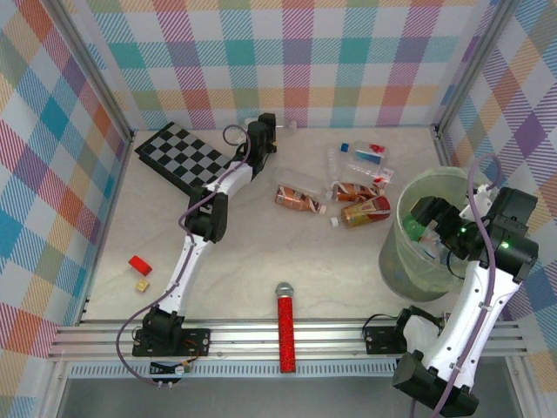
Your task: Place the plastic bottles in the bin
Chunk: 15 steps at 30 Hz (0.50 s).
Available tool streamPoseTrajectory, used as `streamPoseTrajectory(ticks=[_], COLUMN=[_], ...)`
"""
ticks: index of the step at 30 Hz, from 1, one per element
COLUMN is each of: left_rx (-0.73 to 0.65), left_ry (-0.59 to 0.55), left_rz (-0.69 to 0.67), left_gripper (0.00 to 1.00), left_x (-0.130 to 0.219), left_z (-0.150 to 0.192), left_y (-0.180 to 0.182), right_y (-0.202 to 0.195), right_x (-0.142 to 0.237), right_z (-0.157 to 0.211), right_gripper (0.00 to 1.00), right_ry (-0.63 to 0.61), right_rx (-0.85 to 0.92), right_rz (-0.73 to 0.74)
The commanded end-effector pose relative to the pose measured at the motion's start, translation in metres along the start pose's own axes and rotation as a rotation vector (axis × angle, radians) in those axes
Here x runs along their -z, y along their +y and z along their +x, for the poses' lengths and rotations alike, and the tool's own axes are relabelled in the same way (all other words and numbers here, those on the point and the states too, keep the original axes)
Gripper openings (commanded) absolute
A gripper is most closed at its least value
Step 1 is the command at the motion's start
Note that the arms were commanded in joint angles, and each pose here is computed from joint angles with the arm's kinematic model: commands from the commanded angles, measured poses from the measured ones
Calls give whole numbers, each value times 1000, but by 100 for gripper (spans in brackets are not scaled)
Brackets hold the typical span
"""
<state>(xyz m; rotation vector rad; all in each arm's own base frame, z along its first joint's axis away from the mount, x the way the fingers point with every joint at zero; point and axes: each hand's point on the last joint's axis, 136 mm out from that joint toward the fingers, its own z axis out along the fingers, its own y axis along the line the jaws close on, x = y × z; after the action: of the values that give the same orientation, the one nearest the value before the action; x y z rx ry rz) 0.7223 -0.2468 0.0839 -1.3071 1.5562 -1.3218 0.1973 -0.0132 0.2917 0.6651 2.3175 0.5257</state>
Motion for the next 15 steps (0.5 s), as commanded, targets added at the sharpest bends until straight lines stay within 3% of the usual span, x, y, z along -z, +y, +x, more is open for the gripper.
streamPoseTrajectory(ticks=[1,7,15], left_rx=[127,106,19], left_ry=[-39,-25,32], left_rz=[-204,-229,-196], left_gripper=[72,52,50], left_x=[-6,-4,12], left_z=[-18,-22,-25], left_y=[93,93,63], right_y=[3,2,2], right_x=[2,2,3], right_z=[-3,-3,-3], right_gripper=[94,94,93], right_ry=[-27,-33,-36], right_rx=[8,5,1], right_rz=[-12,-7,-11])
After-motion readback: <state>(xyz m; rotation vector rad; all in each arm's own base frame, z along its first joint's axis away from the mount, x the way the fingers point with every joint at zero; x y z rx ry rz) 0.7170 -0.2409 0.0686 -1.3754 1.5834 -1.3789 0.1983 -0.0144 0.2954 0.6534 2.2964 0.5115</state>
